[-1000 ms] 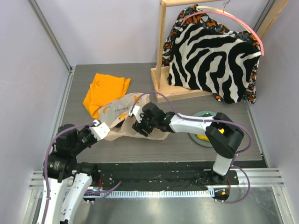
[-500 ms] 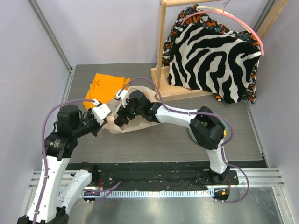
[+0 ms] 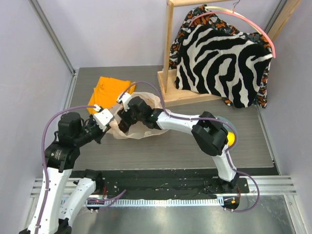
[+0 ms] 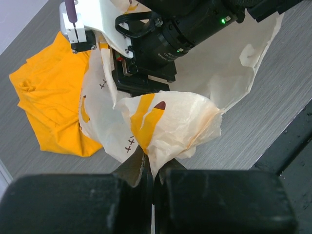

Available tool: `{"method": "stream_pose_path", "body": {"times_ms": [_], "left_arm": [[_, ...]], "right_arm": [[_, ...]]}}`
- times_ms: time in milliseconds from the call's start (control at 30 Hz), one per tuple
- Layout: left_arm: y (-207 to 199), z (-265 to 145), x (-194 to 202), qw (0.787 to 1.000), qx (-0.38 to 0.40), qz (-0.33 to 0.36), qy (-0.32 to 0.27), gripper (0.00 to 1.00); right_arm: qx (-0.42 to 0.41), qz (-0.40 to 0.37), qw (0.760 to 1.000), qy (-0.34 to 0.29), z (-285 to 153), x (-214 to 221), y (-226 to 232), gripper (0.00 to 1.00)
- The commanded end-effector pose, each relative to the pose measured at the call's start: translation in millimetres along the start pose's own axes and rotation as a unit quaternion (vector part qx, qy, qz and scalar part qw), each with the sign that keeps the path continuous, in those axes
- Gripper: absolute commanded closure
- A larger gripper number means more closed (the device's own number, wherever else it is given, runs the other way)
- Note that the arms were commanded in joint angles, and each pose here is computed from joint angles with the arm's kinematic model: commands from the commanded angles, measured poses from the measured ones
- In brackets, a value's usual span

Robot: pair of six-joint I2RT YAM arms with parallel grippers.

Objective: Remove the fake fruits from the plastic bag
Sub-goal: Take out the fake fruit from the plastic bag.

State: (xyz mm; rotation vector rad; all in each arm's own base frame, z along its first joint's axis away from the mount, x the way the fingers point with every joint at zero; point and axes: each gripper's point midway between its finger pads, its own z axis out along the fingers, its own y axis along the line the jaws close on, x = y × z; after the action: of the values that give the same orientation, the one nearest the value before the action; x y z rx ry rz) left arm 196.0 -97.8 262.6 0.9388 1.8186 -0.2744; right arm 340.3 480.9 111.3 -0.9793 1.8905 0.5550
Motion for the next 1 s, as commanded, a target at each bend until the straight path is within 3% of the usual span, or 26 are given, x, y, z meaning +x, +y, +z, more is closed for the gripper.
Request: {"method": "stream_pose_path", "body": {"times_ms": [0, 133, 267, 300, 400, 567, 700, 967], "left_arm": [[7, 2, -9, 1.000, -0.015, 0.004, -0.020, 1.00], [8, 1, -9, 1.000, -0.019, 0.004, -0.019, 1.00], [7, 1, -7, 1.000, -0.020, 0.004, -0.019, 1.00], [7, 0, -7, 1.000, -0.020, 0.002, -0.019, 1.00], [7, 2, -6, 1.000, -0.020, 0.002, -0.020, 1.00], [8, 5, -6, 1.000, -0.020, 0.004, -0.023, 1.00], [8, 8, -7, 1.000, -0.016, 0.005, -0.024, 1.00], [16, 14, -12, 0.999, -0.026, 0.006, -0.036, 1.00]], "right_arm": [[0.066, -0.012, 0.998, 0.004, 8, 7, -21, 0.36], [0.076, -0.026, 0.997, 0.016, 22, 23, -25, 0.36], [0.060, -0.027, 0.998, 0.023, 27, 30, -18, 0.51], [0.055, -0.030, 0.998, 0.026, 26, 31, -17, 0.66], [0.043, -0.036, 0.998, 0.015, 18, 20, -13, 0.98], [-0.020, -0.051, 0.998, -0.021, -19, -25, -2, 0.99], [-0.102, -0.071, 0.990, -0.070, -79, -74, 10, 0.99], [-0.143, -0.106, 0.979, -0.095, -135, -91, 21, 0.99]]}}
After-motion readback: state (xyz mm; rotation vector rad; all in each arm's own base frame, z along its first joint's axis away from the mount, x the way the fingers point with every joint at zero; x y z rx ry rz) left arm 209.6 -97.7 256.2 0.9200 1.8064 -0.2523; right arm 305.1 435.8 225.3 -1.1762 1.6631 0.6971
